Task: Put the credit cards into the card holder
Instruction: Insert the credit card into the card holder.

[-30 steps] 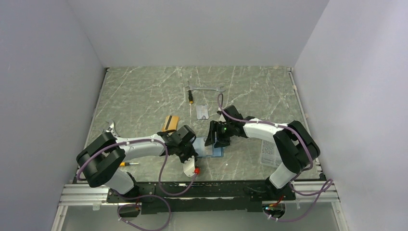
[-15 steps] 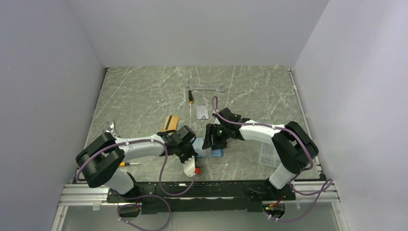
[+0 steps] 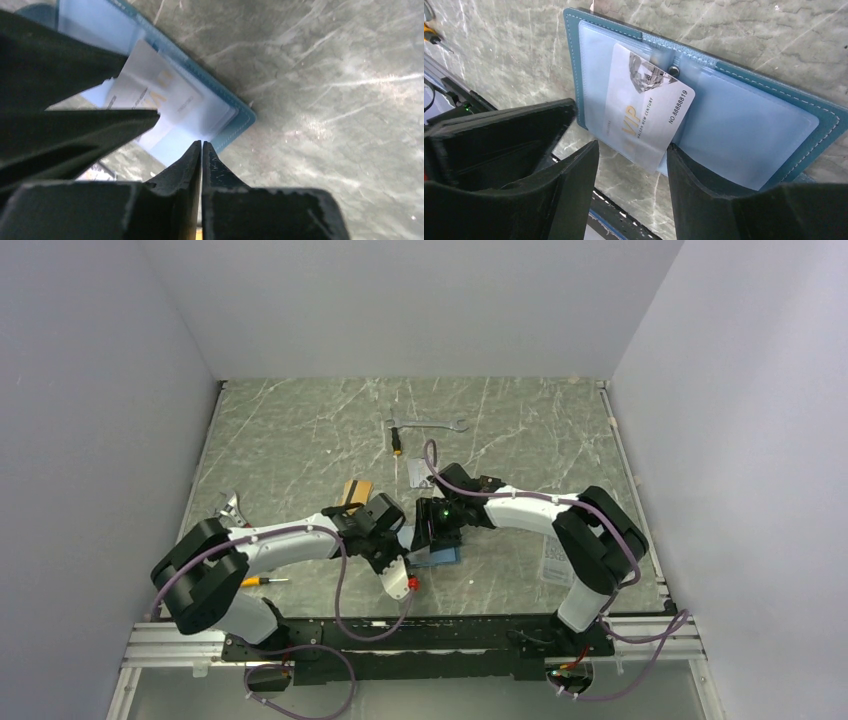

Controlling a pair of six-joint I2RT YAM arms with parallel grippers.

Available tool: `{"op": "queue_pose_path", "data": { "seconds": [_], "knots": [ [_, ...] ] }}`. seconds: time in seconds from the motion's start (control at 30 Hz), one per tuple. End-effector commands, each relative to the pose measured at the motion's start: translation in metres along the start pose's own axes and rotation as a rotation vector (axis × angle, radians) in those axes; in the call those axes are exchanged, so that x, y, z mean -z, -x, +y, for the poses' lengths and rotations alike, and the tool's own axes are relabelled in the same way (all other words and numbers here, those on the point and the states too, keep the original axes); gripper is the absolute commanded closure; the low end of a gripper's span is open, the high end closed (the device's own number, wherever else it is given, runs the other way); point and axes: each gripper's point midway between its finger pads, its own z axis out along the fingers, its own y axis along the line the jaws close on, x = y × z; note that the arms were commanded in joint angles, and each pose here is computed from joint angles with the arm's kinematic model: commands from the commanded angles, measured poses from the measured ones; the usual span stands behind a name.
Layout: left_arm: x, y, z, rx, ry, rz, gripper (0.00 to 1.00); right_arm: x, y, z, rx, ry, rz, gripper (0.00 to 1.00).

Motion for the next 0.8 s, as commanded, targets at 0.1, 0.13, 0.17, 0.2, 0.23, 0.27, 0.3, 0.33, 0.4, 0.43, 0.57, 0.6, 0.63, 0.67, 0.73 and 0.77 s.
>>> {"op": "queue_pose_path", "data": {
  "seconds": [0.1, 0.13, 0.17, 0.2, 0.23, 0.27, 0.3, 0.33, 0.4, 0.43, 0.57, 0.6, 0.63, 0.67, 0.73, 0.77],
  "knots": [
    [0.04, -0.016, 0.004, 0.134, 0.063, 0.015, 0.72, 0.016, 0.008, -0.001, 0.002, 0.009, -0.016, 0.51],
    [0.04, -0.022, 0.0, 0.142, 0.069, 0.024, 0.68, 0.019, 0.008, -0.001, -0.003, 0.013, -0.019, 0.55],
    [0.039, -0.027, -0.002, 0.151, 0.07, 0.033, 0.67, 0.02, 0.009, -0.002, -0.008, 0.014, -0.019, 0.59],
    [0.038, -0.031, -0.004, 0.164, 0.066, 0.039, 0.66, 0.021, 0.01, -0.004, -0.013, 0.015, -0.018, 0.63],
    [0.037, -0.032, -0.004, 0.178, 0.062, 0.04, 0.67, 0.022, 0.01, -0.005, -0.023, 0.018, -0.018, 0.67],
    [0.037, -0.032, -0.002, 0.189, 0.064, 0.034, 0.67, 0.023, 0.012, -0.008, -0.034, 0.017, -0.021, 0.71],
    [0.037, -0.032, 0.002, 0.197, 0.074, 0.03, 0.67, 0.024, 0.014, -0.009, -0.042, 0.018, -0.027, 0.74],
    [0.036, -0.029, 0.004, 0.197, 0.075, 0.015, 0.68, 0.025, 0.016, -0.011, -0.048, 0.016, -0.031, 0.77],
    [0.036, -0.027, 0.008, 0.194, 0.071, 0.003, 0.7, 0.028, 0.021, -0.015, -0.061, 0.004, -0.047, 0.85],
    [0.035, -0.027, 0.007, 0.196, 0.06, 0.005, 0.71, 0.03, 0.023, -0.018, -0.067, -0.001, -0.056, 0.89],
    [0.028, -0.026, 0.005, 0.25, 0.011, 0.007, 0.73, 0.026, 0.027, -0.03, -0.099, -0.017, -0.061, 1.0],
    [0.025, -0.025, 0.003, 0.257, 0.0, 0.012, 0.73, 0.024, 0.027, -0.031, -0.102, -0.019, -0.057, 1.0],
    [0.023, -0.025, 0.001, 0.254, -0.004, 0.022, 0.73, 0.021, 0.027, -0.031, -0.109, -0.016, -0.053, 1.0],
    [0.02, -0.026, -0.003, 0.239, -0.008, 0.033, 0.73, 0.018, 0.027, -0.032, -0.116, -0.013, -0.05, 1.0],
    [0.014, -0.026, -0.008, 0.211, -0.009, 0.045, 0.74, 0.015, 0.027, -0.033, -0.123, -0.013, -0.047, 1.0],
    [0.012, -0.026, -0.009, 0.205, -0.01, 0.053, 0.74, 0.013, 0.027, -0.034, -0.126, -0.018, -0.047, 1.0]
  ]
}}
